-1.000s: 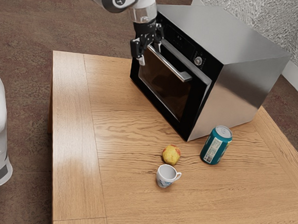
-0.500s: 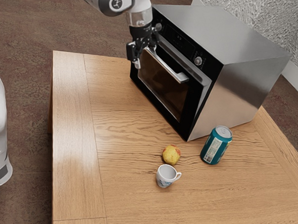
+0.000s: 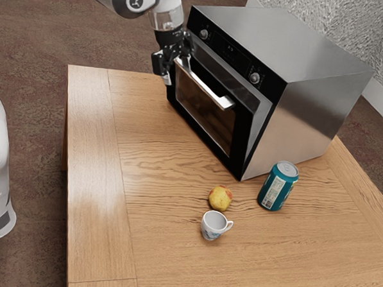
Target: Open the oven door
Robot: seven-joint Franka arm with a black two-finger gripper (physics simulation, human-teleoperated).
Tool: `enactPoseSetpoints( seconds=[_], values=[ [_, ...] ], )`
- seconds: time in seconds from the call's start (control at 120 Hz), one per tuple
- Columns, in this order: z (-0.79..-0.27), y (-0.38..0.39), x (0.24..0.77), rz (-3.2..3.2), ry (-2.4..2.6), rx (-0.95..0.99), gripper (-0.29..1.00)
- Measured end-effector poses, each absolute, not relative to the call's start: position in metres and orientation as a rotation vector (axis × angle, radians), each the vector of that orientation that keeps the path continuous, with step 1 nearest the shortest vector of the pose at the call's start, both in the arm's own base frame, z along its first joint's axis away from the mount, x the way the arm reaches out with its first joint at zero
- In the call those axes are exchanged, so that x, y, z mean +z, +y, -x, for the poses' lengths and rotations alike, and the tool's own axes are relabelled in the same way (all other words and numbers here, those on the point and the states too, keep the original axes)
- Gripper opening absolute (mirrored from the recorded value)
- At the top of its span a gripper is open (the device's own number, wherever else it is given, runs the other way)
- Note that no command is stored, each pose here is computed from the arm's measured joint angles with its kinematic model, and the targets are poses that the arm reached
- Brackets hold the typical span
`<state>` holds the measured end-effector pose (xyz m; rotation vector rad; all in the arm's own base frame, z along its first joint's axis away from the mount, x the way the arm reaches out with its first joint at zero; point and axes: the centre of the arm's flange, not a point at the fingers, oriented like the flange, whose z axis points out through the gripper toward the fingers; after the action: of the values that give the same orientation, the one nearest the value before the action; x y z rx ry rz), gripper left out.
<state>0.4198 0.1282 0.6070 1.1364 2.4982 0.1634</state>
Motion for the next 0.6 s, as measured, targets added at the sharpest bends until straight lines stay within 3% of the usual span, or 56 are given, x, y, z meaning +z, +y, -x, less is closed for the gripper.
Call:
enactPoseSetpoints(
  seconds=[0.35,0.6],
  values=[
    [-0.369,0.156,0.61,-1.02,2.503,0.175,0.7],
    [-0.268,0.232,0.631,-0.658,2.574,0.184,0.7]
  ],
)
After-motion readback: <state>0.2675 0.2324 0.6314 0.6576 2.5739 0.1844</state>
